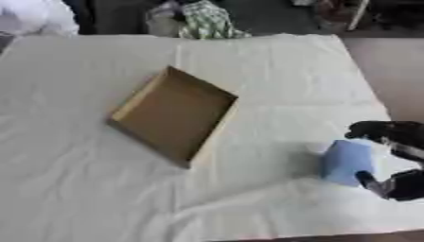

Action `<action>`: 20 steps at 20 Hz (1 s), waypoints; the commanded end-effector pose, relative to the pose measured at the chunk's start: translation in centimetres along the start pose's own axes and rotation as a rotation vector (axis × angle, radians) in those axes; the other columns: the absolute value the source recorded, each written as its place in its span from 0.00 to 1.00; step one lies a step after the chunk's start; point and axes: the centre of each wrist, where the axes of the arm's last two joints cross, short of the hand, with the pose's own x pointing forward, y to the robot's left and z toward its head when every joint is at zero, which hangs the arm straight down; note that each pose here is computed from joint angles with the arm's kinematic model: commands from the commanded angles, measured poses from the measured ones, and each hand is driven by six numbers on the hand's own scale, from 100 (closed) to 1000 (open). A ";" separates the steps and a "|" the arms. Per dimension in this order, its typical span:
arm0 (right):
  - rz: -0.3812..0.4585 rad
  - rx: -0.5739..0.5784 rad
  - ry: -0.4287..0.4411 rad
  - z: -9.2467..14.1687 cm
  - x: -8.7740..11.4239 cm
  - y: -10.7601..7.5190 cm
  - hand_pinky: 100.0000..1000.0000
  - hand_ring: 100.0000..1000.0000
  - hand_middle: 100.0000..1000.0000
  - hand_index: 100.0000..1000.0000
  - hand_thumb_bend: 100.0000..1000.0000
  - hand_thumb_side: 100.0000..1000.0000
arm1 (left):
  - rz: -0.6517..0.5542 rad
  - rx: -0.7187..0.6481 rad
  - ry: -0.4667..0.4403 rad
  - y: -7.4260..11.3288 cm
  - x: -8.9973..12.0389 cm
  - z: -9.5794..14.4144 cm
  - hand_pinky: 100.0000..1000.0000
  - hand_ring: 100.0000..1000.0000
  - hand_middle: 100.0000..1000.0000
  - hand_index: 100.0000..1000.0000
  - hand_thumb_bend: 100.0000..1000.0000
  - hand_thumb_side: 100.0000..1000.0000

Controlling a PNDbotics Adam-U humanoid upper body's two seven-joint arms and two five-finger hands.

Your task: Pick up objects on the table and place them in the box.

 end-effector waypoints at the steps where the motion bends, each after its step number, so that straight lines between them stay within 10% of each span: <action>1: 0.025 0.004 0.006 0.4 0.1 -1.5 1.00 1.00 1.00 1.00 0.04 0.49 | -0.013 -0.013 -0.028 0.2 0.5 -0.5 0.59 0.87 0.58 0.62 0.31 0.49; 20: -0.014 0.043 0.058 0.5 0.1 -2.2 1.00 1.00 1.00 1.00 0.04 0.57 | -0.016 -0.025 -0.022 0.1 0.5 -0.5 0.59 0.88 0.58 0.61 0.30 0.50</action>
